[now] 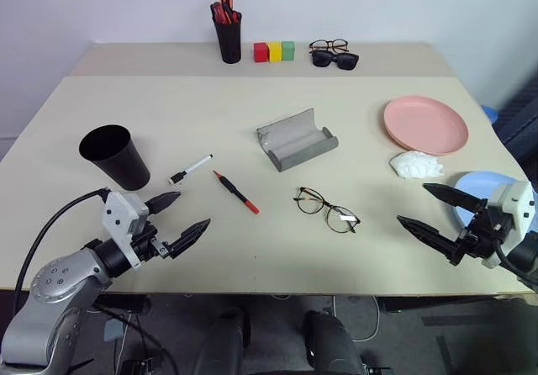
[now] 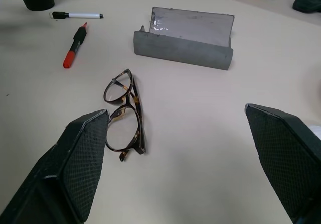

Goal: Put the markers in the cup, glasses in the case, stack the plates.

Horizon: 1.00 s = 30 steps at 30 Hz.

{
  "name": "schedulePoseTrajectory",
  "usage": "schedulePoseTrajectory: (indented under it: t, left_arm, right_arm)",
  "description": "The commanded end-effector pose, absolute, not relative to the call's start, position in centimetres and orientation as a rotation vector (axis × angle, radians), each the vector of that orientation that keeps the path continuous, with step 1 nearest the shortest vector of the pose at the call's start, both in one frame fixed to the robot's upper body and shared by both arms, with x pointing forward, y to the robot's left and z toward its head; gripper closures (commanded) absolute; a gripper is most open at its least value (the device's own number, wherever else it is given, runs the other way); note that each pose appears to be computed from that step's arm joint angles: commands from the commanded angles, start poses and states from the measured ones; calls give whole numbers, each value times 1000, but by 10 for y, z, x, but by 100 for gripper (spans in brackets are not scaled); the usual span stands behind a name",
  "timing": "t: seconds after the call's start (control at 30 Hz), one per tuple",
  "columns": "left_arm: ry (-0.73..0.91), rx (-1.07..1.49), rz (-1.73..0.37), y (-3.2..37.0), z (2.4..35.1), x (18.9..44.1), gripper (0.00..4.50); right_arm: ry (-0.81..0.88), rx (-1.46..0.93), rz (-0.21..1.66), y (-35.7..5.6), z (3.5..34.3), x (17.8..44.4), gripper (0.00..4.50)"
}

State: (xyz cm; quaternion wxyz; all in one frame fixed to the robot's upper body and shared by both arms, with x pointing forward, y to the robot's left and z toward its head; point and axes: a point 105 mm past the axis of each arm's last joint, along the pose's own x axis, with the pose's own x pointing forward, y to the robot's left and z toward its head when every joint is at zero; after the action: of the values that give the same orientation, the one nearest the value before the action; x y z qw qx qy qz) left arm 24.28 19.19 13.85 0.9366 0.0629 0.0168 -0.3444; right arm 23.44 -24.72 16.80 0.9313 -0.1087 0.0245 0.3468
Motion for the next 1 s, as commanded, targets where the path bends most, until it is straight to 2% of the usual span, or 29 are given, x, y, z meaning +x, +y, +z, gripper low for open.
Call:
schedulePoseTrajectory:
  t: [0.03, 0.67, 0.87, 0.93, 1.0]
  left_arm:
    - [6, 148, -701, 189, 144, 240, 0]
    - [-10, 106, -627, 181, 145, 246, 0]
    - [-25, -48, -437, 169, 156, 271, 0]
    - [10, -96, -363, 164, 158, 284, 0]
    - [81, -106, -399, 146, 162, 292, 0]
  right_arm:
    - [22, -251, 707, -244, 179, 234, 8]
    - [15, -272, 731, -229, 190, 250, 8]
    - [9, -281, 767, -223, 190, 256, 8]
    - [6, -282, 779, -221, 190, 257, 8]
    - [1, -284, 789, -221, 191, 260, 8]
